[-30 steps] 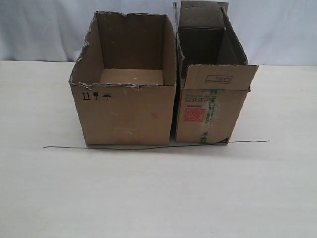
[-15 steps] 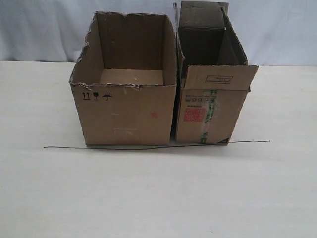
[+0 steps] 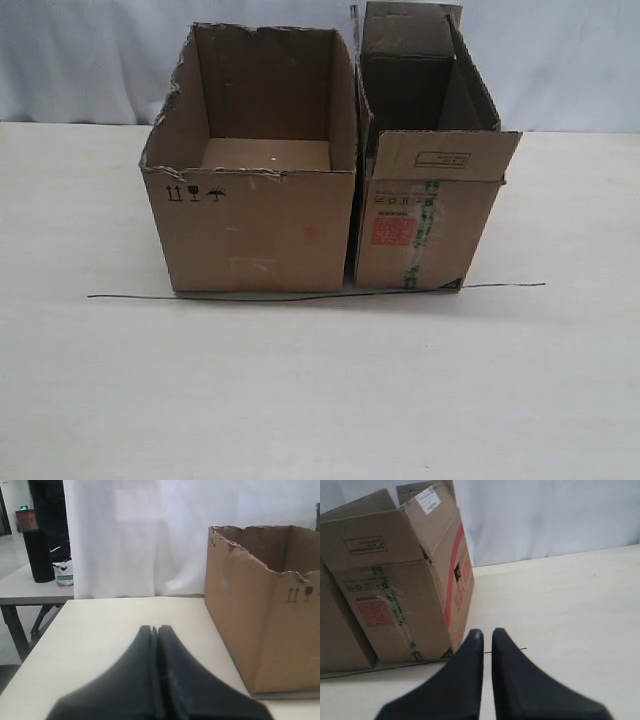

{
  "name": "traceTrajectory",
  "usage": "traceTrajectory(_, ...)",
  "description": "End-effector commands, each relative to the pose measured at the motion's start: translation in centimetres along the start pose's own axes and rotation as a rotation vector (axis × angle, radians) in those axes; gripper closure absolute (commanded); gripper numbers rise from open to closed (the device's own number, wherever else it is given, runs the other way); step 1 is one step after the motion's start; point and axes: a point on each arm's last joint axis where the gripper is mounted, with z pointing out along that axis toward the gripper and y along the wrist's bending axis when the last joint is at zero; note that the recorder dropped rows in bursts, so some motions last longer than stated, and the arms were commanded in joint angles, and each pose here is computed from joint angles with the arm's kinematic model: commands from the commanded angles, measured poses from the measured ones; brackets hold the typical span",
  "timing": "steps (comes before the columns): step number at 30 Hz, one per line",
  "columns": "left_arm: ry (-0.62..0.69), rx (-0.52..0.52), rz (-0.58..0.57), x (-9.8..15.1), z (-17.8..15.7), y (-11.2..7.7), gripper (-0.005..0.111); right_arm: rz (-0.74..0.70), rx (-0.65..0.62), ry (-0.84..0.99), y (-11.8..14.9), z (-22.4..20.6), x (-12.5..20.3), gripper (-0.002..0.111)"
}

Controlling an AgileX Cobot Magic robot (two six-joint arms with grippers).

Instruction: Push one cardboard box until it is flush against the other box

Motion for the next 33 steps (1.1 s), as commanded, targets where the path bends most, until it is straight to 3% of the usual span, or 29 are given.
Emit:
traceTrajectory(1, -0.005, 0.002, 0.002, 0.02, -0.01, -0.01, 0.107, -0.006, -0.003, -0.002, -0.01, 0.01, 0.1, 0.103)
traceTrajectory(8, -0.005, 0.002, 0.002, 0.02, -0.01, -0.01, 0.107, 0.025, 0.094, -0.015, -0.46, -0.02, 0.05, 0.103)
traceTrajectory(12, -0.005, 0.002, 0.0, 0.02, -0.01, -0.01, 0.107, -0.029, 0.09, -0.01, -0.42, -0.01, 0.07, 0.103)
traceTrajectory(33, -0.005, 0.002, -0.002, 0.02, -0.01, -0.02, 0.107, -0.028, 0.084, -0.015, -0.39, -0.01, 0.03, 0.103)
